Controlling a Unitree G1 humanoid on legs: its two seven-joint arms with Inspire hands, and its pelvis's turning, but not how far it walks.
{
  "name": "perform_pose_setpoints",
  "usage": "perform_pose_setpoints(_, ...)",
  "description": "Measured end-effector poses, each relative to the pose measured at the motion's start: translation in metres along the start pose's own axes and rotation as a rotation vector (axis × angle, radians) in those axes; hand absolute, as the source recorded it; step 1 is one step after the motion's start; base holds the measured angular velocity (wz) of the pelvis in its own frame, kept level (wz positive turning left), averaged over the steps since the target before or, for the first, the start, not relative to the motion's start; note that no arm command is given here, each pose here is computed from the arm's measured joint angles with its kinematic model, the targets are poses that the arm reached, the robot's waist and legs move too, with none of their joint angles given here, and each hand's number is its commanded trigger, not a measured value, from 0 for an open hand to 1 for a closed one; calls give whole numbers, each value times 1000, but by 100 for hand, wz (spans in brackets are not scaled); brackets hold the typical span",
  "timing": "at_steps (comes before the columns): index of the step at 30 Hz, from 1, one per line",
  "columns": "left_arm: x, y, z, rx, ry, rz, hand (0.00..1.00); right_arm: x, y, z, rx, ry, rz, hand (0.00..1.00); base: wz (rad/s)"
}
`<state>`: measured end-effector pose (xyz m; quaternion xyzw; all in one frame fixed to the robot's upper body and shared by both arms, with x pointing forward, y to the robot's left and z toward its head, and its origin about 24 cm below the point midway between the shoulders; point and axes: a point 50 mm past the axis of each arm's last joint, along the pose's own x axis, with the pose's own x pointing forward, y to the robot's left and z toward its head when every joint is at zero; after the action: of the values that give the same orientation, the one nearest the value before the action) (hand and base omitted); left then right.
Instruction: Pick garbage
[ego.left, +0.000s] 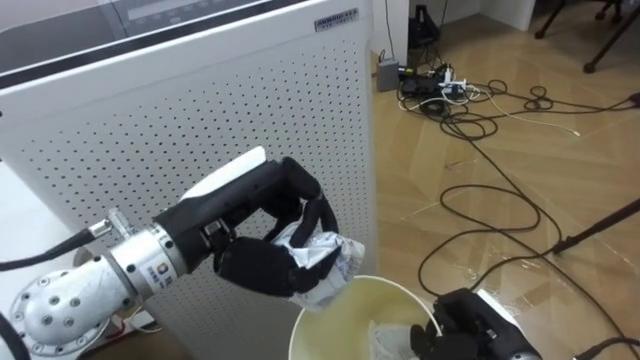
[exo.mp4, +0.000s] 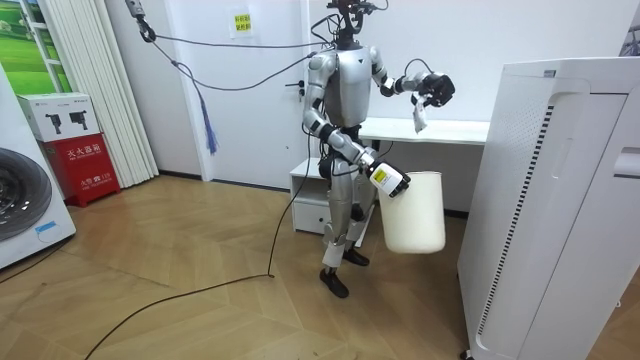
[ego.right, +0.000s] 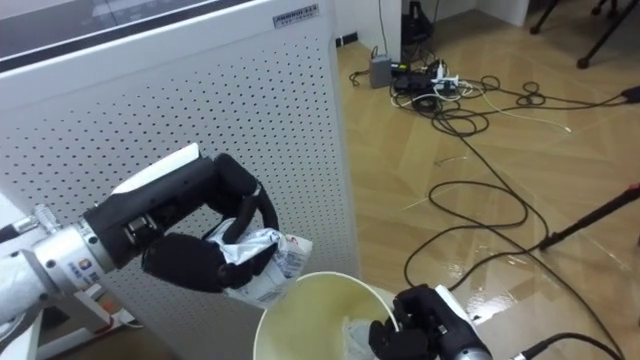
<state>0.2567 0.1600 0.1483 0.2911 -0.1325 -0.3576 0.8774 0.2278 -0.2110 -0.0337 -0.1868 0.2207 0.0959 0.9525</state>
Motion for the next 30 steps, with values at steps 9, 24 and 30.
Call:
perform_pose_setpoints(9, -8, -11, -16, -56, 63, 8, 100, 0, -1, 0, 7, 1, 0, 100, 0)
perform_pose_setpoints(24, -2, -54, -56, -254, 173, -7, 100, 2, 5, 5, 53, -32, -6, 100, -3)
perform_pose_setpoints(30, -2, -66, -70, -297, 228, -17, 100, 3, 7, 5, 48, -33, 1, 100, -5)
